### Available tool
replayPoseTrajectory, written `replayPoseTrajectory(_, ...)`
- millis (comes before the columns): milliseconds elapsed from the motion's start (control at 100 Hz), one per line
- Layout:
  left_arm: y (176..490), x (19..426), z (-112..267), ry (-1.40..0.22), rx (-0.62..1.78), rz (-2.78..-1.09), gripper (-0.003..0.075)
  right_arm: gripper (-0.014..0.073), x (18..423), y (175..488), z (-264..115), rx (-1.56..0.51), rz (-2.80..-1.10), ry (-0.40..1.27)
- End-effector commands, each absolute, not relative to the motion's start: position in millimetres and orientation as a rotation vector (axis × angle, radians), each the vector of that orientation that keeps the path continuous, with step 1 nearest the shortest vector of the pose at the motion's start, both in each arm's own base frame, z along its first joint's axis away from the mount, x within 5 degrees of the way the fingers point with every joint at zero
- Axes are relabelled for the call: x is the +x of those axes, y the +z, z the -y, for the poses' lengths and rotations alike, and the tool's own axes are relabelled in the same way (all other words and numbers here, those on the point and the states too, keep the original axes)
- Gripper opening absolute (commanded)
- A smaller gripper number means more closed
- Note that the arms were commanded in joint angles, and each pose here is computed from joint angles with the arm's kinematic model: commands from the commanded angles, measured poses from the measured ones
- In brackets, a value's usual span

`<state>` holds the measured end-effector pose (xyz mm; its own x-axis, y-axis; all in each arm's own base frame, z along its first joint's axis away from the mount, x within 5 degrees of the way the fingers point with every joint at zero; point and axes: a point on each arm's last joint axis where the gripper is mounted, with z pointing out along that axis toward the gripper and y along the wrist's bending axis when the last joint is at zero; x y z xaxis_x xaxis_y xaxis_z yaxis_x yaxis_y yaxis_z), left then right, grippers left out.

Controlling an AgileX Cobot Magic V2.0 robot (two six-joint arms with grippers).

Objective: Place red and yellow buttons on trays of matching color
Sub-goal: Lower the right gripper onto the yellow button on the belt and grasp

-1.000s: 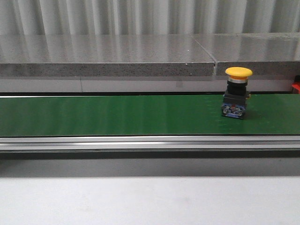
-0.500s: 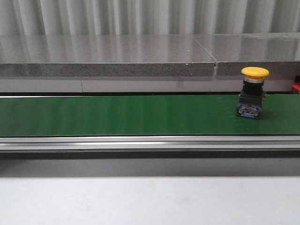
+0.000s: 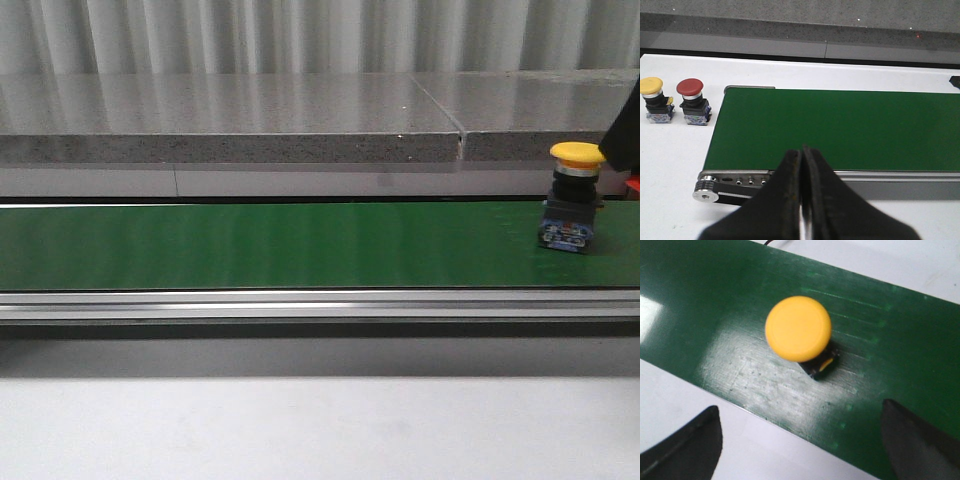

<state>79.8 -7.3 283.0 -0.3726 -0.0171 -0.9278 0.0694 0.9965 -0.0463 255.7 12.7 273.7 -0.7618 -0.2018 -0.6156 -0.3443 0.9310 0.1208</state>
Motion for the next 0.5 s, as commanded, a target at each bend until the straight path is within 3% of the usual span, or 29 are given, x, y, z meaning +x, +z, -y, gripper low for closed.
replayPoseTrajectory(0, 297, 82, 8, -0.104, 0.032, -1.862, -0.0021, 0.0634, 266, 282, -16, -0.377, -2.373, 0.257)
replayPoseTrajectory(490, 297, 82, 8, -0.104, 0.032, -1.862, -0.0021, 0.0611, 294, 267, -14, -0.278, -2.296, 0.166)
